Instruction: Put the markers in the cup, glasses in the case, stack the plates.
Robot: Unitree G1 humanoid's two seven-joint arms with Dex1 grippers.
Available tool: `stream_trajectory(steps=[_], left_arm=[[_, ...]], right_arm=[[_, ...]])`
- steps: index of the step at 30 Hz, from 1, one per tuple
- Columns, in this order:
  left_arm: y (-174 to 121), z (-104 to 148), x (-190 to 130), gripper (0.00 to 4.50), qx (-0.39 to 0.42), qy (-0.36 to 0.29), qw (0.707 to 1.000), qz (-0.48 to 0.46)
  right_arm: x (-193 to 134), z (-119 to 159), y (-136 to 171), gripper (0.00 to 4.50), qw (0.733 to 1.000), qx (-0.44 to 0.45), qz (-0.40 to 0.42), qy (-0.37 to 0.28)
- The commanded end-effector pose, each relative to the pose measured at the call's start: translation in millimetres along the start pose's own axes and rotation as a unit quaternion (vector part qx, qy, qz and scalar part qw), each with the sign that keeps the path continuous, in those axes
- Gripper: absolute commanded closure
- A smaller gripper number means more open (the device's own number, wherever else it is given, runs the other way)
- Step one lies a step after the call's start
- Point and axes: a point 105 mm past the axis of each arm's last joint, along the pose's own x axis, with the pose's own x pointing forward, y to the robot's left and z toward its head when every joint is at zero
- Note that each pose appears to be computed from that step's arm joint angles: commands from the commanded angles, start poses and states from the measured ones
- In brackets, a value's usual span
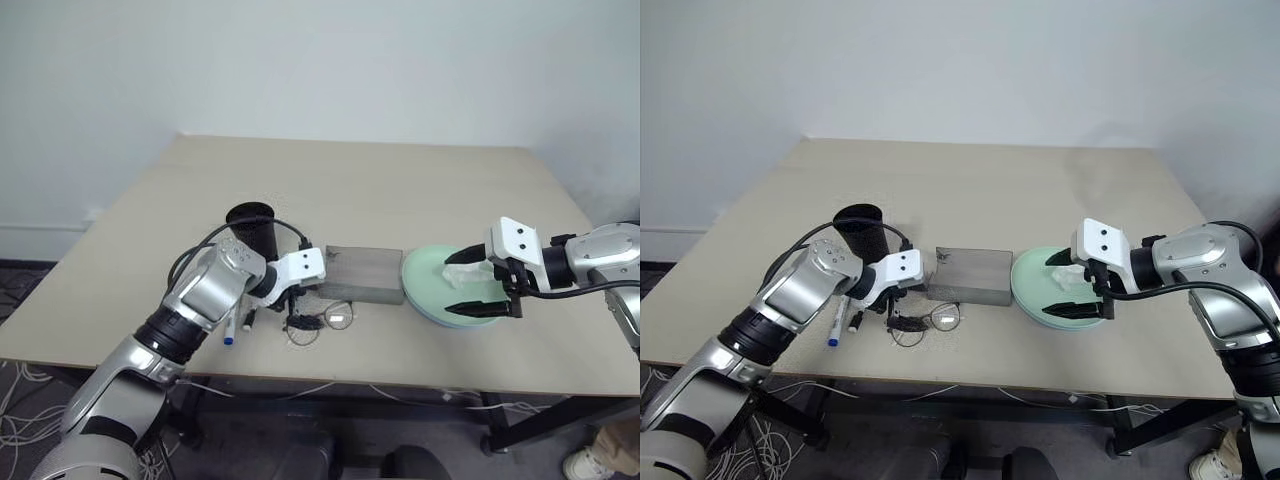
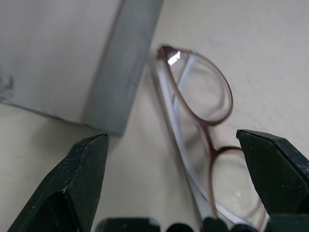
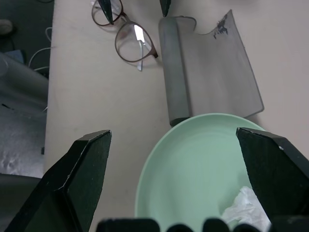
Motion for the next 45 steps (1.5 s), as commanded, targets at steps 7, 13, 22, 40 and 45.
stream_trajectory(steps=[7, 13, 22, 40, 45], left_arm=[[6, 4, -10, 0.00, 0.021, 0.019, 1.000, 0.001], [4, 1, -5, 0.39, 0.033, 0.036, 0.999, -0.006], [7, 6, 3, 3.44, 0.038, 0.035, 0.999, -0.007], [2, 22, -16, 4.37, 0.107, 0.007, 0.993, -0.047], [10, 38, -35, 4.37, 0.150, -0.038, 0.987, -0.049]], right_arm=[[-1, 8, -3, 0.03, 1.000, -0.020, -0.014, -0.011], [3, 7, -3, 0.00, 1.000, -0.018, -0.017, -0.012], [6, 7, -3, 0.00, 1.000, -0.018, -0.021, -0.014], [8, 7, -4, 0.00, 0.999, -0.019, -0.026, -0.013], [8, 8, -5, 0.00, 0.999, -0.019, -0.027, -0.015]])
